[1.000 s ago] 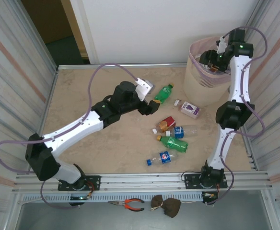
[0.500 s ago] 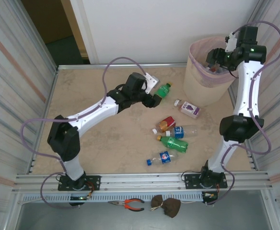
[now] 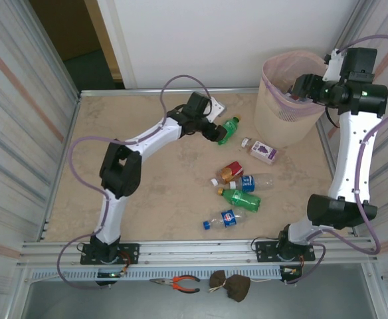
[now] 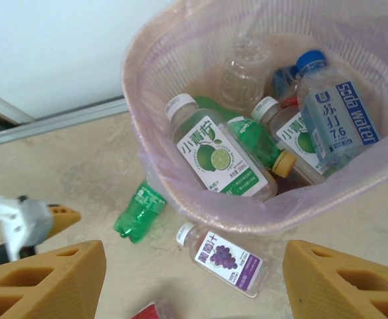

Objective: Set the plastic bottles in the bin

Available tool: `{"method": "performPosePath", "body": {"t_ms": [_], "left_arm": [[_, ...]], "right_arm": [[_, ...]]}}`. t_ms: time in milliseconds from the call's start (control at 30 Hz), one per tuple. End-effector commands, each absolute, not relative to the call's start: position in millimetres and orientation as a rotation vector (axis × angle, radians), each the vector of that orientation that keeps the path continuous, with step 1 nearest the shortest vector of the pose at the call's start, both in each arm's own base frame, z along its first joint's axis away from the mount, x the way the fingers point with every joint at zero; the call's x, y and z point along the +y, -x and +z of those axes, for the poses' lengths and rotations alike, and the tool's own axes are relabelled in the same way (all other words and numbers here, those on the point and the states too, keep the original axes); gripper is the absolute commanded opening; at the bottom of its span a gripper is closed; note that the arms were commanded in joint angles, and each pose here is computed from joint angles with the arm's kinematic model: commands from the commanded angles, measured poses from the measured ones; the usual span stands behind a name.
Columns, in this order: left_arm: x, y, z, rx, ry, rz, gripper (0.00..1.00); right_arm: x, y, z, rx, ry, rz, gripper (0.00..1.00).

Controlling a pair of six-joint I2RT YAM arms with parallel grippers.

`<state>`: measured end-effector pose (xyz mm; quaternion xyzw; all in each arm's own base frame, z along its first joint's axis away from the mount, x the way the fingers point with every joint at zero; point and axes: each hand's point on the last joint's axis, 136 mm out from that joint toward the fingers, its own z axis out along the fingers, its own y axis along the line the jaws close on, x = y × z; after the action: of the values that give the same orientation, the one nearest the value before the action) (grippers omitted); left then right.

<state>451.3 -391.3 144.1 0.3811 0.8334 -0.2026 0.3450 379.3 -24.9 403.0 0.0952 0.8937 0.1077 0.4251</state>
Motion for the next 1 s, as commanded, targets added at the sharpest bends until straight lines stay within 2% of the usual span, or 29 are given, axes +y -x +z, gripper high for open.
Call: {"method": "performPosePath", "body": {"t_ms": [0,167,533,800,967], "left_arm": [[-399,-458,134,2.172,-1.004,-0.527,0.82],[-409,-473,109,2.188,-0.990,-0.521,0.85],[-422,-490,64,2.234,-0.971,-0.472,0.84],[-429,-494,53,2.246,-0.954,-0.414,0.78],[-433,-495,53,2.240,-0.966,-0.424,0.66]], "right_arm": [[-26,-369,406,2.222,-0.267,0.250,0.70],[-23,-357,407,2.229,-0.255,0.226,0.70],[-16,-353,403,2.243,-0.227,0.221,0.70],[-12,-353,399,2.253,-0.211,0.222,0.70],[-9,-351,402,2.245,-0.201,0.223,0.69]]}}
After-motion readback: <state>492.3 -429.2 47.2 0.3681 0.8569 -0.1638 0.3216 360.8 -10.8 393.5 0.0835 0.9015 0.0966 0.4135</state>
